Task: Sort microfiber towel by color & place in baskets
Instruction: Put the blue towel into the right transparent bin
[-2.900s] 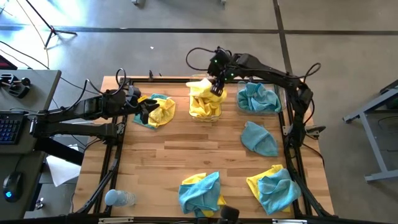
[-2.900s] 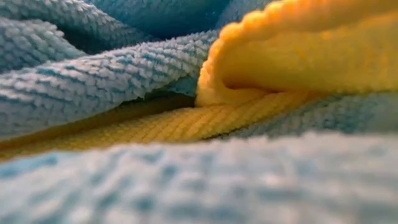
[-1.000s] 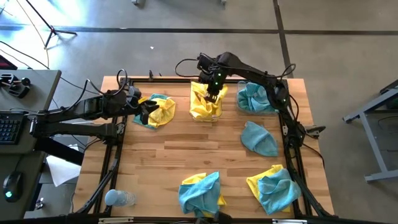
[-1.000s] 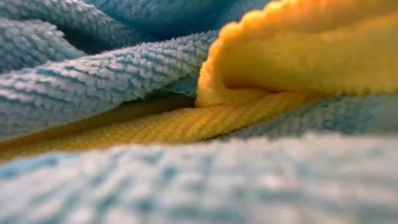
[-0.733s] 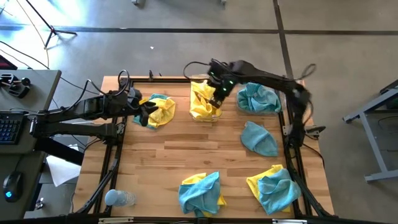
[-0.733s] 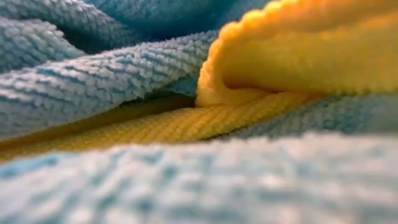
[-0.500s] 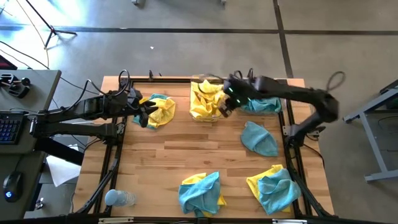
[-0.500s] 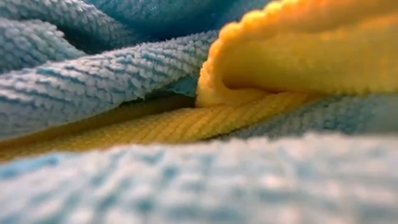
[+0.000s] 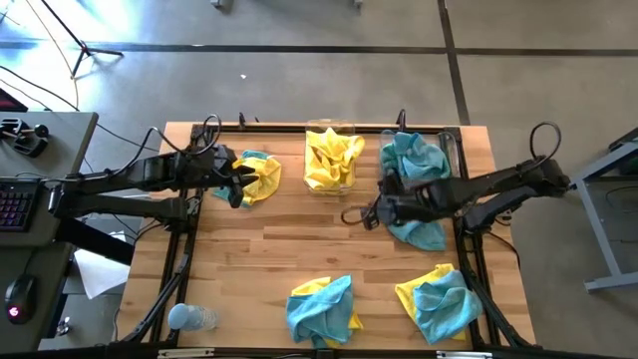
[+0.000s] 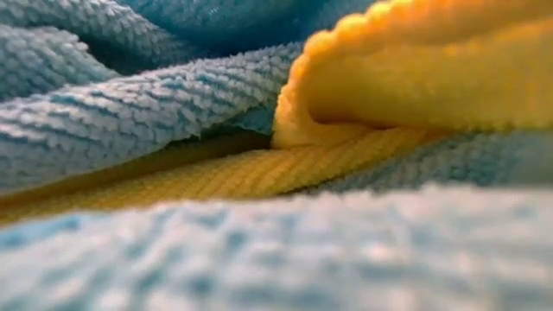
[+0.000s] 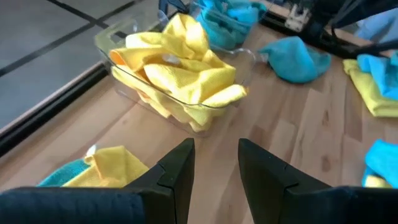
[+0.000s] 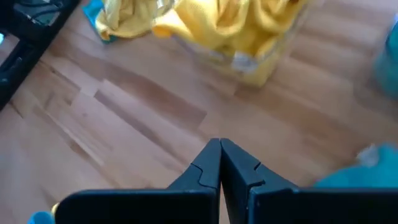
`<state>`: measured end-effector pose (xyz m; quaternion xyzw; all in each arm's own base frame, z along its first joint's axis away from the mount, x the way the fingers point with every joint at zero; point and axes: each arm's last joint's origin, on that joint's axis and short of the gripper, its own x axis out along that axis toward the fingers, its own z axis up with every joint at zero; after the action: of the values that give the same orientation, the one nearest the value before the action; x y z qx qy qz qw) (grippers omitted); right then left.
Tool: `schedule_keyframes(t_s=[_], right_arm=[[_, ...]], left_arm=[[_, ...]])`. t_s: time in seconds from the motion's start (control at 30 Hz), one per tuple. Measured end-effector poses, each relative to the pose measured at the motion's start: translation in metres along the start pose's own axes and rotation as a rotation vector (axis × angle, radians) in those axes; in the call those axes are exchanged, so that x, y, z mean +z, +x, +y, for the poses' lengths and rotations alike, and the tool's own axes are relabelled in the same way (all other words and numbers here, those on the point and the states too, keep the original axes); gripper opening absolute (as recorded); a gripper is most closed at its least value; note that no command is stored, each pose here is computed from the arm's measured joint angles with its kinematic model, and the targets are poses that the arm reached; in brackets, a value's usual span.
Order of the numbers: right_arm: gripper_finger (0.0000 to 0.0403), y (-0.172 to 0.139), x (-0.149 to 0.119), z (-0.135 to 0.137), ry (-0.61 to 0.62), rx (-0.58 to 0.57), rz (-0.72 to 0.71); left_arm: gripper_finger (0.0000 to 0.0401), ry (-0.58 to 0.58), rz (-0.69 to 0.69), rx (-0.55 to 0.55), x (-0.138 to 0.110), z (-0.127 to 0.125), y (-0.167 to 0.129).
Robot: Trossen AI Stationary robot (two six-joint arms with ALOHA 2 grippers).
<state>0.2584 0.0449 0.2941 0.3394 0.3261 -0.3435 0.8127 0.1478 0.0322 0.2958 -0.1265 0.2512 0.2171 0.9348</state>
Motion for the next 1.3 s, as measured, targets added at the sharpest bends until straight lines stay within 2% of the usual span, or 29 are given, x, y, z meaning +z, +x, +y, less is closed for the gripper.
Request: schedule_keyframes(t_s=[0.23,0.33,0.47,0.63,0.83,0.93,1.07,1.3], right_arm=[[0.0,0.0,-0.034,-0.001,0.131,-0.005,0.05],[0.0,0.002,-0.054,-0.005,0.161,-0.016,0.028],[0.0,0.009,-0.079,-0.02,0.27,-0.067,-0.015],[0.0,0.023,-0.097,-0.043,0.417,-0.168,0.036],[0.0,0.036,-0.101,-0.061,0.497,-0.29,0.129],[0.0,0.039,-0.098,-0.063,0.515,-0.309,0.139],[0.0,0.042,-0.093,-0.061,0.51,-0.29,0.14],[0.0,0.045,-0.09,-0.055,0.416,-0.216,0.16]], left_arm=[[0.0113,-0.002,0.058,-0.047,-0.001,-0.006,0.01],[0.0113,0.007,0.066,-0.073,0.001,-0.012,0.01],[0.0113,0.044,0.062,-0.105,0.004,-0.02,0.009],[0.0113,0.057,0.06,-0.11,0.004,-0.023,0.008],[0.0113,0.057,0.058,-0.107,0.005,-0.023,0.008],[0.0113,0.057,0.057,-0.102,0.005,-0.022,0.008],[0.0113,0.079,0.055,-0.103,0.005,-0.022,0.008],[0.0113,0.081,0.062,-0.103,0.004,-0.025,0.01]])
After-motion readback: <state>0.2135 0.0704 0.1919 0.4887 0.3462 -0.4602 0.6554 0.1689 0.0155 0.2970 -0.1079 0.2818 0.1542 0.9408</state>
